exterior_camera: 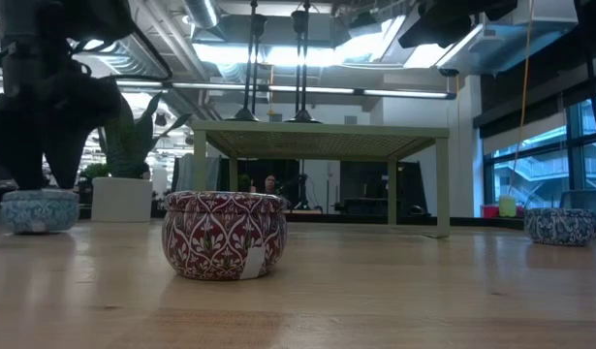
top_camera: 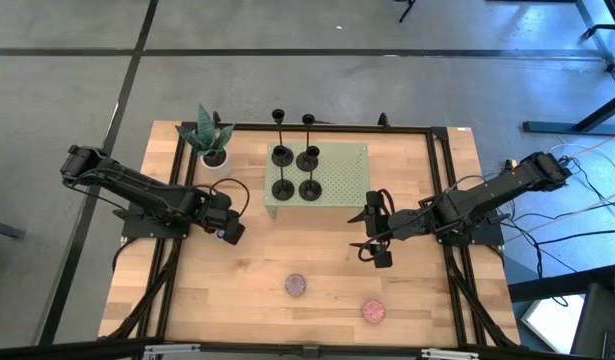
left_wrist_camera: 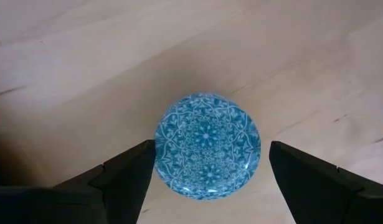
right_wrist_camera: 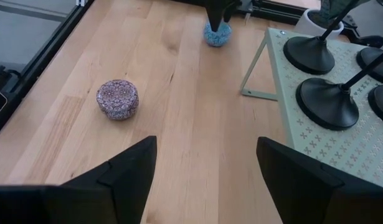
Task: Pick & Place candle stick holders
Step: Put the light blue scented candle on the shelf
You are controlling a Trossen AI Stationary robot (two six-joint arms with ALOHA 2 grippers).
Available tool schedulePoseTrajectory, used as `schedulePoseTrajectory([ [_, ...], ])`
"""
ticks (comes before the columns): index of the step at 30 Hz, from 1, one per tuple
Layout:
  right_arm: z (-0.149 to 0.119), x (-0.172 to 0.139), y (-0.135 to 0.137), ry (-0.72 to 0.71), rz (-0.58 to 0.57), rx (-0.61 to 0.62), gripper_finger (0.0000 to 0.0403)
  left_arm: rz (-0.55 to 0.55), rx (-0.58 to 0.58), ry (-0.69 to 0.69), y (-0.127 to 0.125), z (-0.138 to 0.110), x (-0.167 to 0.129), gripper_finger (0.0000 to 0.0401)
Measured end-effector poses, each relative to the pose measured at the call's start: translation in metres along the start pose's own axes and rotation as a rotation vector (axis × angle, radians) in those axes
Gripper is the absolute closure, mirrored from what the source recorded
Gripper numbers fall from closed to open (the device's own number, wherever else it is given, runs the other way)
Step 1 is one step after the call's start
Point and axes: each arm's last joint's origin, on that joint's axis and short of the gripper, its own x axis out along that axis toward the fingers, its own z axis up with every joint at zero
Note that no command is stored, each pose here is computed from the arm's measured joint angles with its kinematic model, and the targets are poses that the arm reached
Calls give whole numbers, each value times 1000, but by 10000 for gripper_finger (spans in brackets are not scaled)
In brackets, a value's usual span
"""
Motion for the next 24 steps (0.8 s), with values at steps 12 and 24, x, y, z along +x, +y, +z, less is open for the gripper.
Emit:
schedulePoseTrajectory([
  [12, 0, 0, 0, 0, 0, 0, 122, -10, 17, 27, 0, -1, 0, 88],
  [24, 0, 0, 0, -1, 0, 0, 122, -28, 8, -4, -2, 0, 0, 88],
])
